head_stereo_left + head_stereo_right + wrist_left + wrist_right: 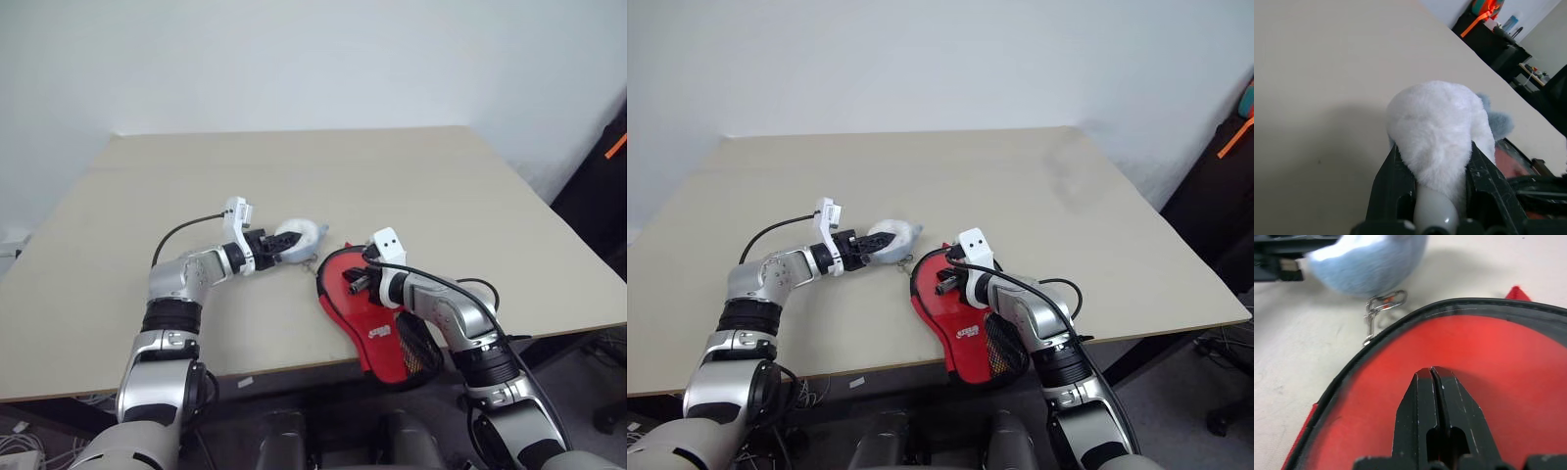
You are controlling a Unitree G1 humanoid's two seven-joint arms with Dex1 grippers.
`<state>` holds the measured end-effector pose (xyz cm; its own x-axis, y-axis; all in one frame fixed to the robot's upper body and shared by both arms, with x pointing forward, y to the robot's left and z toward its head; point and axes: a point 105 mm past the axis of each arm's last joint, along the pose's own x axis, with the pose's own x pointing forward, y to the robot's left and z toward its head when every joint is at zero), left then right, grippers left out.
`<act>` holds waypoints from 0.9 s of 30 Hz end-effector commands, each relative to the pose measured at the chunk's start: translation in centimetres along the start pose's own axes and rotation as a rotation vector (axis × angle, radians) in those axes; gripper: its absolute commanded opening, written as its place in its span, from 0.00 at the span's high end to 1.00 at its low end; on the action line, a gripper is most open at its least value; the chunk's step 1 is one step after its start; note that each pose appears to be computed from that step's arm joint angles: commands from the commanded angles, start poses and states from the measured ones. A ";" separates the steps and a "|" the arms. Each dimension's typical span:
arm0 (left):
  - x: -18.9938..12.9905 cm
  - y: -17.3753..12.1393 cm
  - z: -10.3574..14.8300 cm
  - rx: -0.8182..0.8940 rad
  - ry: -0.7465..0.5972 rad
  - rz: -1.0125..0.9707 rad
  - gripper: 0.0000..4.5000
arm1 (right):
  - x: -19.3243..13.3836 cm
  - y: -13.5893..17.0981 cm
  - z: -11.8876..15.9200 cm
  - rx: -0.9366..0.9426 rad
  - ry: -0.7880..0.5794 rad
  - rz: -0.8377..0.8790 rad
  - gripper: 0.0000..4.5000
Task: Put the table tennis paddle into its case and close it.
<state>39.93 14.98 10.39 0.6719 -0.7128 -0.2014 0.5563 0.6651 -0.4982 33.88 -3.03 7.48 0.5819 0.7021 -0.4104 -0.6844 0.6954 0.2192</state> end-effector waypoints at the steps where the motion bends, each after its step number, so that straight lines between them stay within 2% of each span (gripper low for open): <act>1: 1.6 -1.2 4.3 0.117 -0.105 0.006 0.87 | 0.0 0.2 -0.4 -0.012 0.023 0.011 1.00; 7: 5.0 -3.2 7.0 0.172 -0.163 0.003 0.87 | 0.0 0.3 -0.3 -0.019 0.021 0.014 1.00; 14: 7.6 -5.4 7.6 0.211 -0.170 -0.023 0.87 | 0.0 0.3 -0.3 -0.022 0.021 0.014 1.00; 20: 10.5 -9.0 5.6 0.252 -0.116 -0.119 0.87 | -0.2 0.4 -0.3 -0.027 0.021 0.013 1.00; 27: 11.5 -10.9 2.2 0.322 0.003 -0.252 0.87 | -0.3 0.4 -0.3 -0.028 0.023 0.012 1.00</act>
<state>42.88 1.34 13.04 0.5418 -0.8233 -0.1689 0.7609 0.5659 -0.3175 33.56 -3.01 7.69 0.5725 0.7104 -0.4094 -0.7009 0.6831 0.2053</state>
